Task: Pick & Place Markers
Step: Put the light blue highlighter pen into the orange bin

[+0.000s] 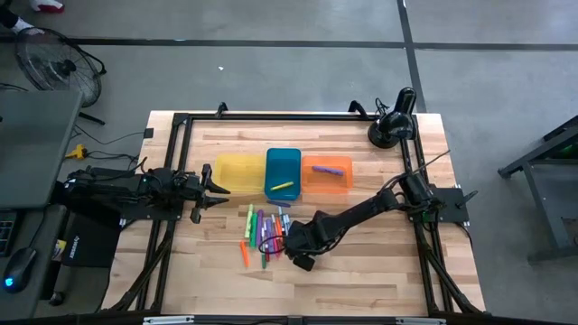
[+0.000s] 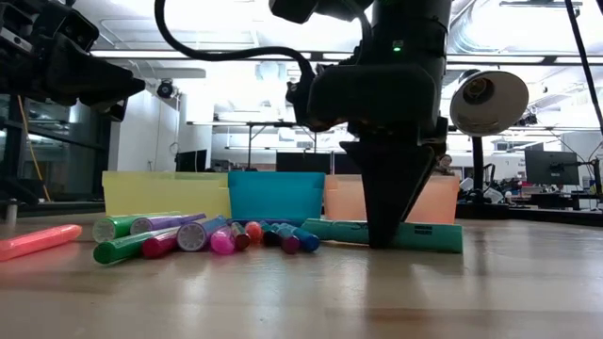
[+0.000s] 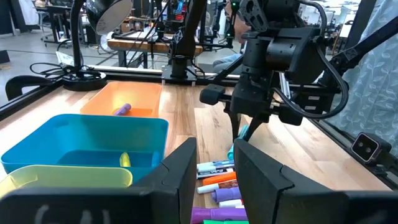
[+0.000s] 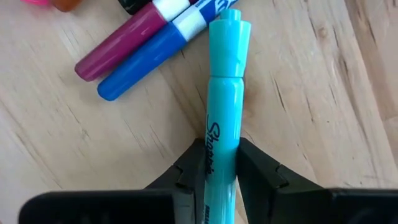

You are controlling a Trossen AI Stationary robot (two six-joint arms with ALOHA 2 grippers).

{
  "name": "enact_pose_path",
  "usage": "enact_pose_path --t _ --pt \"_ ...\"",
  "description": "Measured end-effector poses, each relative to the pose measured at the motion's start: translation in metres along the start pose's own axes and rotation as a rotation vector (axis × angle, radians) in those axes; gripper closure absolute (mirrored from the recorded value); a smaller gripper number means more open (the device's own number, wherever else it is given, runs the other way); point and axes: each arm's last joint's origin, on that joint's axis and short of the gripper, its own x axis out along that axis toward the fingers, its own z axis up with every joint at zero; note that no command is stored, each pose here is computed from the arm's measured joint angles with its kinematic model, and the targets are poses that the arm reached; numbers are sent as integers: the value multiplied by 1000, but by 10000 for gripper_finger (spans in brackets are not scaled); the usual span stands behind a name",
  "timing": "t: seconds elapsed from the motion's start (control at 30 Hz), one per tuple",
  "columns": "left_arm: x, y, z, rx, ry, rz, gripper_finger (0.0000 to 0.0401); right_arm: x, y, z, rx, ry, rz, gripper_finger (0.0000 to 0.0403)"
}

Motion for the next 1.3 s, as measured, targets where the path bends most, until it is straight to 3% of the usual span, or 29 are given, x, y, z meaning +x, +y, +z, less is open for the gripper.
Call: enact_pose_path --t 0.27,0.87,1.3 --pt "0 0 0 0 0 0 297 -9 -4 -2 -14 -20 -43 340" --pt "0 0 0 0 0 0 297 -53 -22 -6 -195 -73 -153 343" --pt "0 0 0 0 0 0 297 -91 -62 3 -373 -125 -391 344"
